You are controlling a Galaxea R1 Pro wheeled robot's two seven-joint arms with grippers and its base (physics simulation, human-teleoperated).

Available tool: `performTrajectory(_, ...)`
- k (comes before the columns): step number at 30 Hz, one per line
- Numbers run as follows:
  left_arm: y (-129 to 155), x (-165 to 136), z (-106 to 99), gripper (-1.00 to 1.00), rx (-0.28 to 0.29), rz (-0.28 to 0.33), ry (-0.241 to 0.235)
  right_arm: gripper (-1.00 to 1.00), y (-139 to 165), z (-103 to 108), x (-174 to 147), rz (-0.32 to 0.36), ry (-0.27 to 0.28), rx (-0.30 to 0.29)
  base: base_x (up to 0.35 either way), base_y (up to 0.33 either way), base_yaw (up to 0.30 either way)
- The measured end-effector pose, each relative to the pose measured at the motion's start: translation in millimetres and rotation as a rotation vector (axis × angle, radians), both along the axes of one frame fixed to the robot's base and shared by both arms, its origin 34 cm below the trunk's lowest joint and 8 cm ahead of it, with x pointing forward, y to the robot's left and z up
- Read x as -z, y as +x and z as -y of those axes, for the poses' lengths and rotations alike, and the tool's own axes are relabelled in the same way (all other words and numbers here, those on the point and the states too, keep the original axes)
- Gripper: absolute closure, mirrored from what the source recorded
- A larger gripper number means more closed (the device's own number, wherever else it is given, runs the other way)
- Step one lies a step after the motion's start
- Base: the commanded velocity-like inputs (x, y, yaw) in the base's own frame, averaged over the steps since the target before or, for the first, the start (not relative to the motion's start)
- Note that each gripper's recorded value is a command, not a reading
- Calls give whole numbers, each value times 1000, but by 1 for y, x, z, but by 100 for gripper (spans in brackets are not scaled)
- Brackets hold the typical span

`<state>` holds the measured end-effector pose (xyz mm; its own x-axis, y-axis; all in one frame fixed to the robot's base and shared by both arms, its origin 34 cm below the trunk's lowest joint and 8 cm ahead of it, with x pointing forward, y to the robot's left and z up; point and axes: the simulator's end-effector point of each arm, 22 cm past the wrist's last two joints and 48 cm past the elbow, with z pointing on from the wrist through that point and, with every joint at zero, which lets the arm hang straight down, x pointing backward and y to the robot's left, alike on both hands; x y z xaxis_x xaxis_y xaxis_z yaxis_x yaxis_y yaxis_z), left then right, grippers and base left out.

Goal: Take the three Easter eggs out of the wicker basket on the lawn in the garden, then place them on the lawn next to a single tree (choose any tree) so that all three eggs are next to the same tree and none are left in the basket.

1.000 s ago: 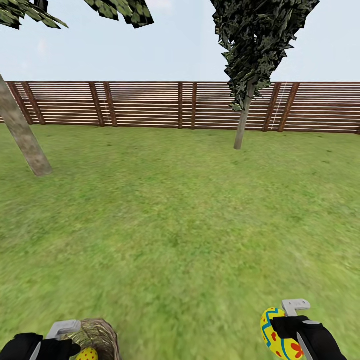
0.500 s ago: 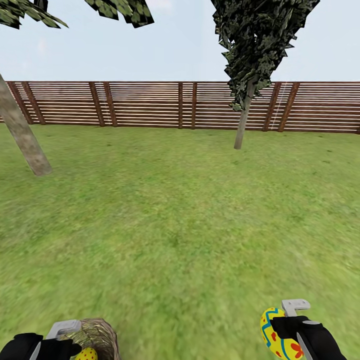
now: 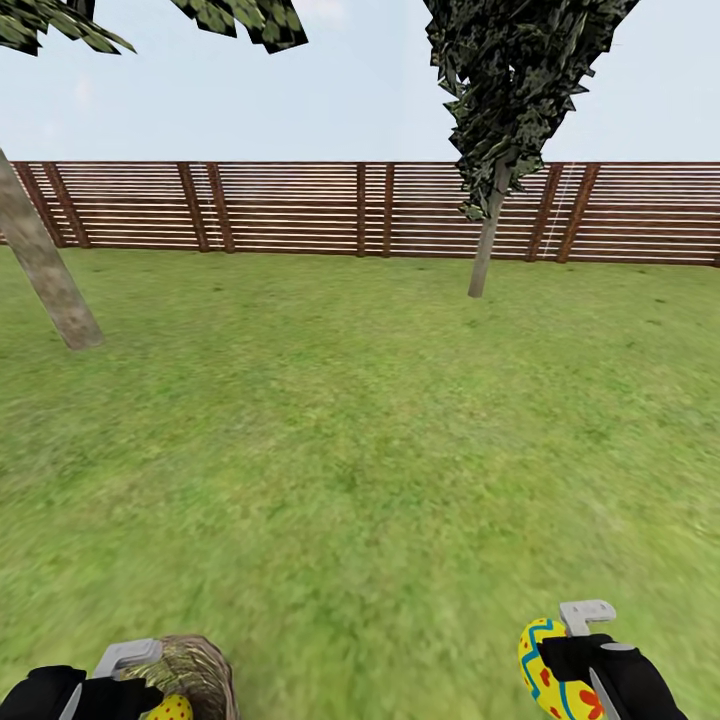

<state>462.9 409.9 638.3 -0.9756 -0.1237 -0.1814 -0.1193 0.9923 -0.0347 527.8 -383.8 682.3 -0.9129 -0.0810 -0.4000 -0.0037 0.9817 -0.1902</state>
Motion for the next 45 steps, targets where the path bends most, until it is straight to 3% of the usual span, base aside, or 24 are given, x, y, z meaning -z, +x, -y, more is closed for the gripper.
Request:
performTrajectory(4,0,6,1,-100,3,-2,-1,100,1,-3,5,2,3,-12,0,0,0)
performTrajectory(5,0,8,2,-100,4,-3,-2,100,8,-10,4,27,29,-35,0,0,0)
performTrajectory(9,0,14,3,-100,4,-2,-4,100,76,-17,-47,376,25,-94,0,0,0)
performTrajectory(13,1,20,2,-100,2,-2,-3,100,93,-8,-67,474,-9,-85,0,0,0)
performTrajectory(21,1,32,1,-100,2,-2,1,100,99,-9,-66,501,-14,-96,0,0,0)
performTrajectory(29,1,45,2,-100,3,-2,0,100,99,-28,-48,492,-1,-129,0,0,0)
performTrajectory(32,1,49,2,-100,3,-2,0,100,105,-35,-51,541,1,-151,0,0,0)
performTrajectory(45,1,70,2,-100,3,0,1,100,106,-36,-31,551,4,-157,0,0,0)
